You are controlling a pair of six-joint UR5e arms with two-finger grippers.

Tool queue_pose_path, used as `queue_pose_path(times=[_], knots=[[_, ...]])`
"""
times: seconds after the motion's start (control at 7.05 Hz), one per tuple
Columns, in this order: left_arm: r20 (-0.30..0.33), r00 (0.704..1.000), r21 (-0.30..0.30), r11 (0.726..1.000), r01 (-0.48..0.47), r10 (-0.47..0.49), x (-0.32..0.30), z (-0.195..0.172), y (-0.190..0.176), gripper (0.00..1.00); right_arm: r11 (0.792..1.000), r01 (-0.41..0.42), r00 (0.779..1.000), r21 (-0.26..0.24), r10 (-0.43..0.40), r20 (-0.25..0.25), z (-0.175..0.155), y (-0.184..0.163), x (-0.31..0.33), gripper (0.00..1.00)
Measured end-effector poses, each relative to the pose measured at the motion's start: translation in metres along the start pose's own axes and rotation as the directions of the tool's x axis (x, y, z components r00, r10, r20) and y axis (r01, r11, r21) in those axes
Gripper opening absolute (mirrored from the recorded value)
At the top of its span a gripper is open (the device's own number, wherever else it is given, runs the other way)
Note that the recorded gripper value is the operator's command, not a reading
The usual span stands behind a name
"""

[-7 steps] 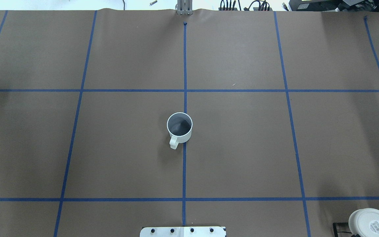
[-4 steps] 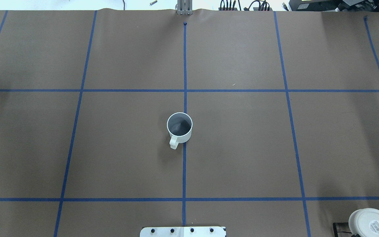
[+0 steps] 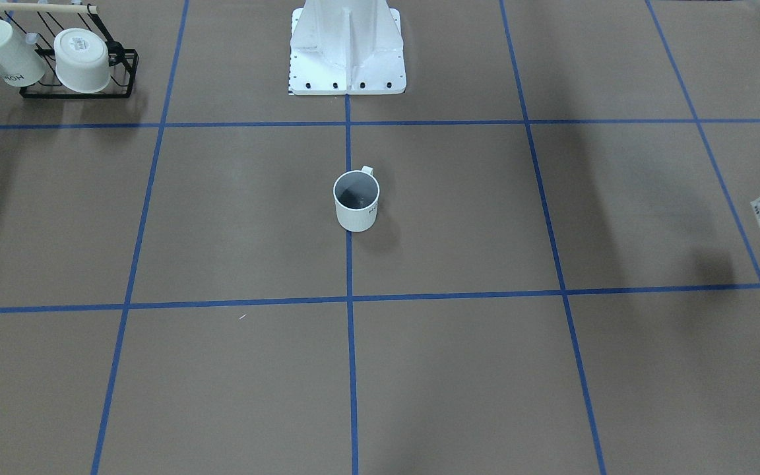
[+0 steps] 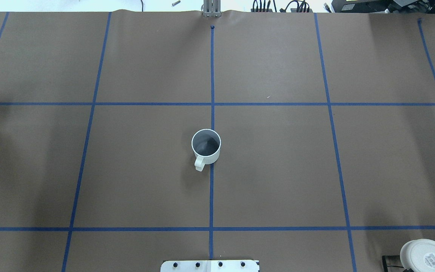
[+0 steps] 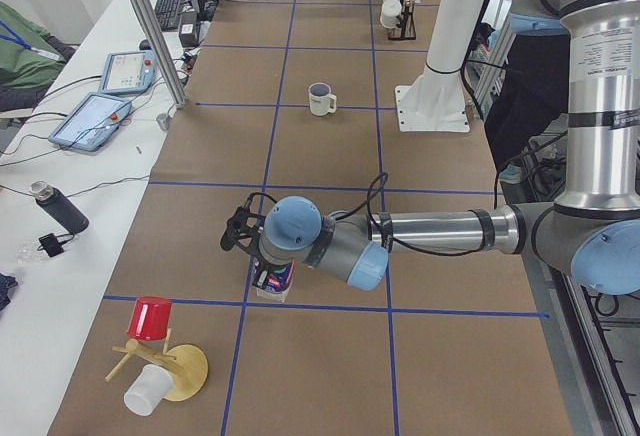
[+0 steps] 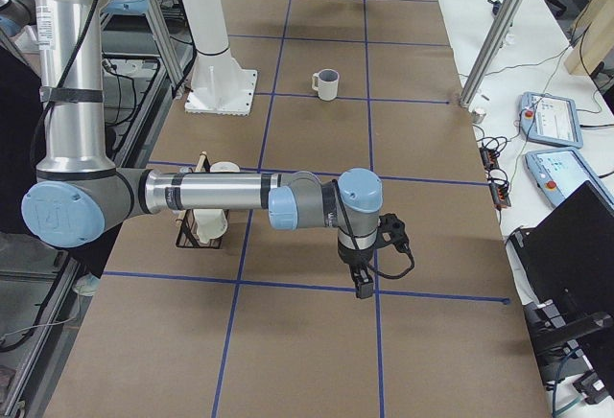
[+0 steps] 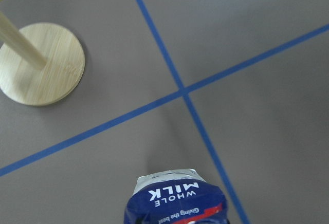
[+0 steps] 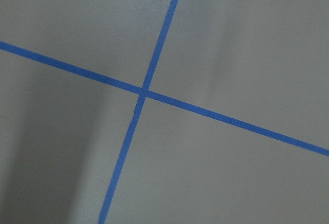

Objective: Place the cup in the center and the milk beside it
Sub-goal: 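Carry the milk carton with the left gripper to beside the mug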

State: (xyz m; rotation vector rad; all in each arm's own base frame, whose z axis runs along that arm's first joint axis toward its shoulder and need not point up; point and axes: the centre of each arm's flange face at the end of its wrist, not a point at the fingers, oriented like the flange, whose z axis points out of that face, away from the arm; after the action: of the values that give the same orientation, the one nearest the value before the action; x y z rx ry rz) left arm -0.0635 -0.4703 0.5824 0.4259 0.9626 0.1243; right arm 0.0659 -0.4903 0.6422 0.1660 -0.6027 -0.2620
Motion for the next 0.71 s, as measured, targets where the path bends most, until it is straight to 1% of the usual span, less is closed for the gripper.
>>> queue_pose_path(times=[0.28,0.71], knots=[[-0.022,0.996,-0.004,0.997,0.082,-0.082,0.093,0.015,-0.036,0.26,1.000,-0.010,1.000,-0.019,0.009,-0.012,0.008,0.012,0.004,1.00],[-0.086,0.980,-0.033,0.984,0.177,-0.179,0.227,0.062,-0.088,0.26,0.999,-0.021,1.000,-0.029,0.020,-0.008,0.012,0.018,0.006,1.00]])
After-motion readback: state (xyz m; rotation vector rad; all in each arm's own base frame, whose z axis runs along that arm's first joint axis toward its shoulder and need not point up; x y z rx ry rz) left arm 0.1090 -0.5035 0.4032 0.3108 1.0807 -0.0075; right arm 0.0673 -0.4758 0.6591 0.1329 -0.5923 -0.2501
